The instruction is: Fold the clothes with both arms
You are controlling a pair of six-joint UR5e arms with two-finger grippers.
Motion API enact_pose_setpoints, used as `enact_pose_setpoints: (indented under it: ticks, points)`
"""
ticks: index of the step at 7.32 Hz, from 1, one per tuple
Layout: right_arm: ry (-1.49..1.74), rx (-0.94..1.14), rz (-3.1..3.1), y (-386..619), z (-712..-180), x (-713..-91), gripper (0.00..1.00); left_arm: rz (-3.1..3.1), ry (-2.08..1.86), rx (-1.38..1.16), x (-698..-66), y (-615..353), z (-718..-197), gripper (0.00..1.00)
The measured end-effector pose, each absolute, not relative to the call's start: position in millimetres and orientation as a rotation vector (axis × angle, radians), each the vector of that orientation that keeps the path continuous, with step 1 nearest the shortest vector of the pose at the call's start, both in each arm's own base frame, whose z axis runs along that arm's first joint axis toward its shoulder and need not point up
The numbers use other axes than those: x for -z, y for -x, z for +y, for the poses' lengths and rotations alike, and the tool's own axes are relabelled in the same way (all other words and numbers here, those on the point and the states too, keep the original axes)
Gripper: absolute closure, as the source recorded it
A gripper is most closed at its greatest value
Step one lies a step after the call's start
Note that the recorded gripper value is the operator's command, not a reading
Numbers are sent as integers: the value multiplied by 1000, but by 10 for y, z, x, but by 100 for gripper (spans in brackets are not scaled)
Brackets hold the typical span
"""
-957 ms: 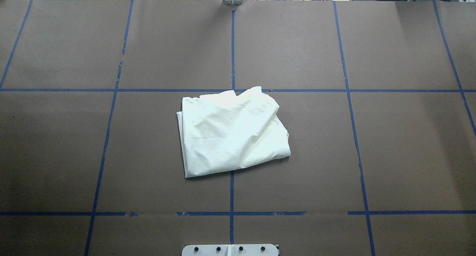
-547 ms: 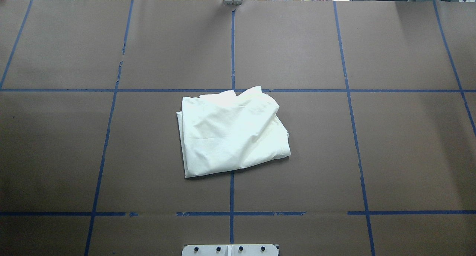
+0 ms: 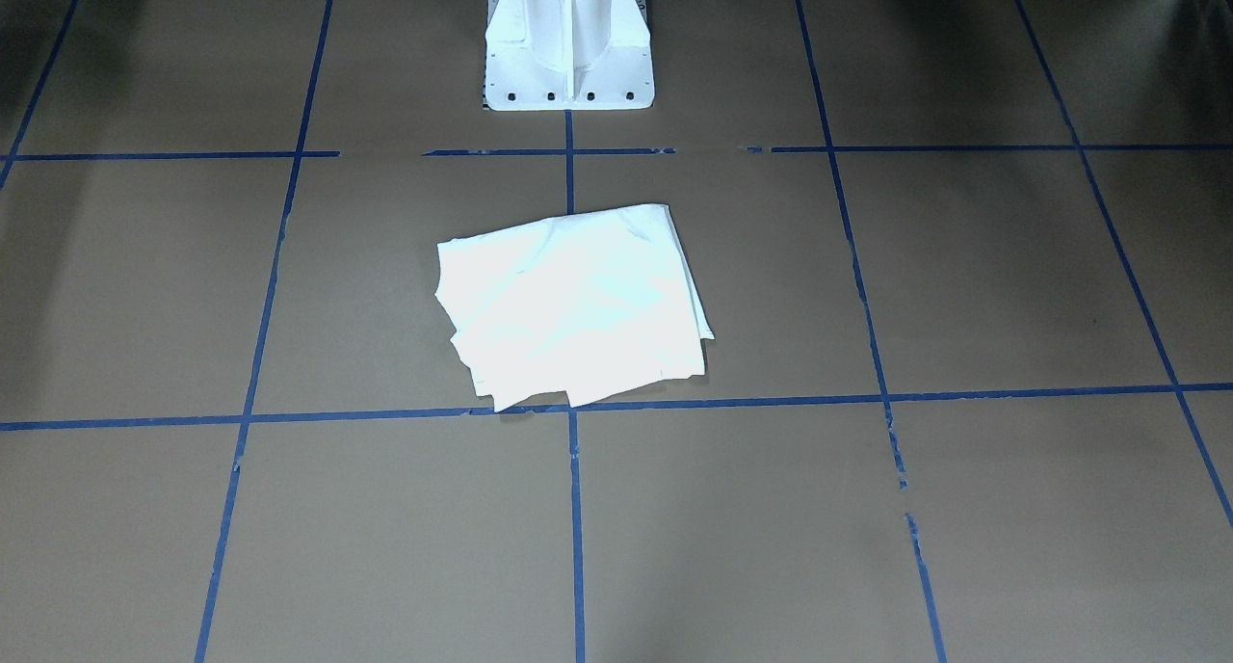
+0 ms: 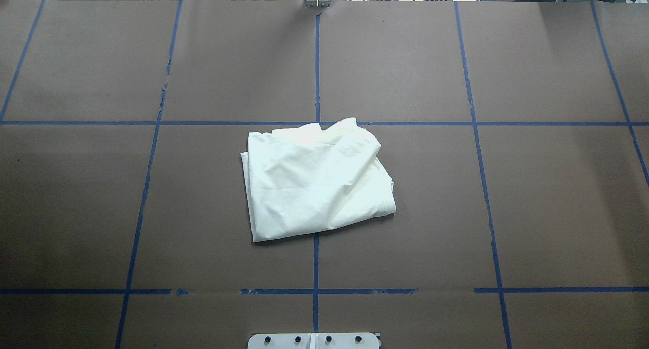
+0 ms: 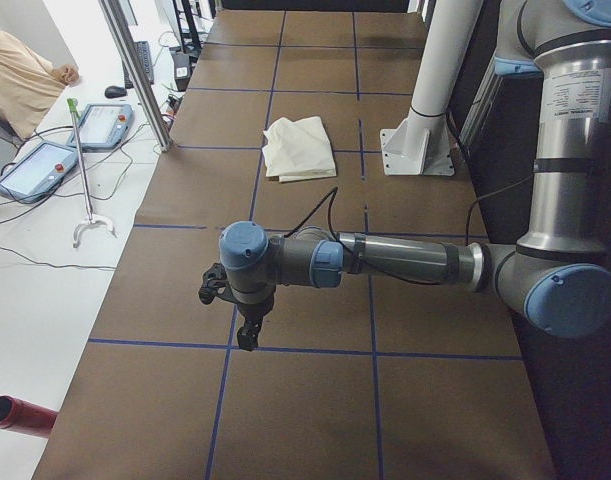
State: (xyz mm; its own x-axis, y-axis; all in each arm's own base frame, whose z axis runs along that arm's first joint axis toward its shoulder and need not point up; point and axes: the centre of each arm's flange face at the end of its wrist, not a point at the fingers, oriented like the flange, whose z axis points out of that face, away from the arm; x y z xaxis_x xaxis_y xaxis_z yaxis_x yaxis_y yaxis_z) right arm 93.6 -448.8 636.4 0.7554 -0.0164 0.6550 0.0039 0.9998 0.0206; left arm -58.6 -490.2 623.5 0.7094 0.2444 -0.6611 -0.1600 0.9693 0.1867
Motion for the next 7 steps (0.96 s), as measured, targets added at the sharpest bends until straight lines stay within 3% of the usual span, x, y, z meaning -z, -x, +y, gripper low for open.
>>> enact_pose_setpoints:
  ticks: [7]
  points:
    - [-11, 15, -716, -907, -4485, -6400, 0, 752, -124, -228, -6213, 580, -4914, 1]
